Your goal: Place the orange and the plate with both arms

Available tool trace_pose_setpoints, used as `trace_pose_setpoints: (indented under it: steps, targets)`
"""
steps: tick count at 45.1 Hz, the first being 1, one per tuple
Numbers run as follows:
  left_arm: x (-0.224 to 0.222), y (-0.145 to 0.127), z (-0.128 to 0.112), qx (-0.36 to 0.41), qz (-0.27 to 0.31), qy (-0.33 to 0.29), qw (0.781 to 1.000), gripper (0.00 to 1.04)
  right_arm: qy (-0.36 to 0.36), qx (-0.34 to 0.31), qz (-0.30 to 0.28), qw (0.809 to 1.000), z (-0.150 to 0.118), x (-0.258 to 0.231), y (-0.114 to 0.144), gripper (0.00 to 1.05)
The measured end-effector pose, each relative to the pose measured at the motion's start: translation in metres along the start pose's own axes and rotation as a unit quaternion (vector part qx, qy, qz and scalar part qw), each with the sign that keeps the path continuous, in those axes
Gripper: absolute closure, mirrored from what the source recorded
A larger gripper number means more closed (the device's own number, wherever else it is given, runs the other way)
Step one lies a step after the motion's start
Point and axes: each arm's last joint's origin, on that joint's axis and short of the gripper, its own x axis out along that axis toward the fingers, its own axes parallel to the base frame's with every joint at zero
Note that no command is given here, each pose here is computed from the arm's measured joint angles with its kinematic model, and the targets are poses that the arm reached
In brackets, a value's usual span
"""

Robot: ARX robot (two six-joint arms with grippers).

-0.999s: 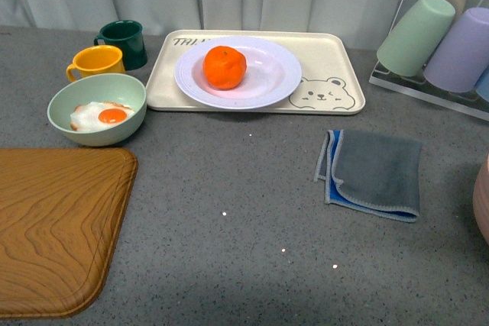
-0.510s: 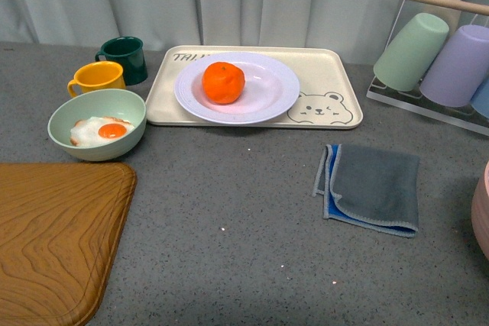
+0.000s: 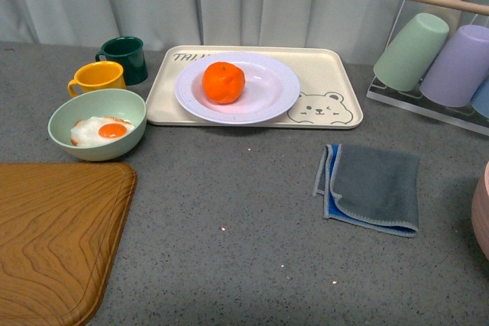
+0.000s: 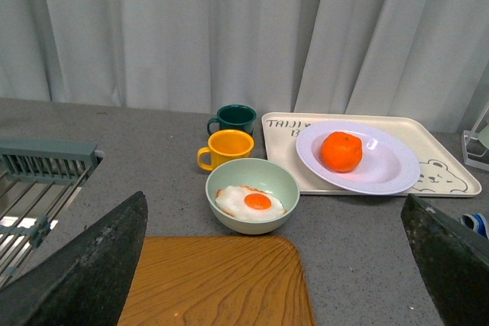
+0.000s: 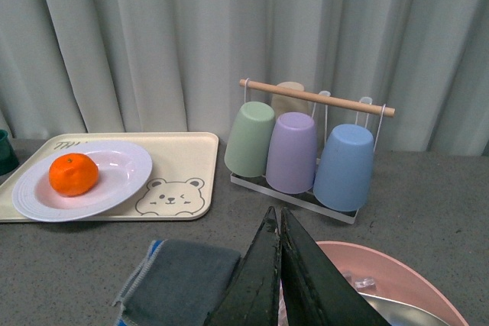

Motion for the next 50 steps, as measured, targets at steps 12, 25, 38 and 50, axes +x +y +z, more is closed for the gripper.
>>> trace_pose_setpoints:
  steps: [12, 25, 38, 50]
  targets:
    - [0.000, 0.000, 0.000, 0.000, 0.000, 0.000, 1.000, 0.07, -0.003, 0.000, 0.000, 1.000, 0.002, -0.009, 0.000, 1.04]
    - [0.000, 0.000, 0.000, 0.000, 0.000, 0.000, 1.000, 0.07, -0.004, 0.000, 0.000, 1.000, 0.002, -0.016, 0.000, 1.04]
    - [0.000, 0.000, 0.000, 0.000, 0.000, 0.000, 1.000, 0.07, 0.006, 0.000, 0.000, 1.000, -0.001, -0.024, 0.000, 1.04]
    - [0.000, 0.000, 0.000, 0.000, 0.000, 0.000, 1.000, 0.07, -0.002, -0.001, 0.002, 1.000, -0.001, -0.031, 0.000, 0.85]
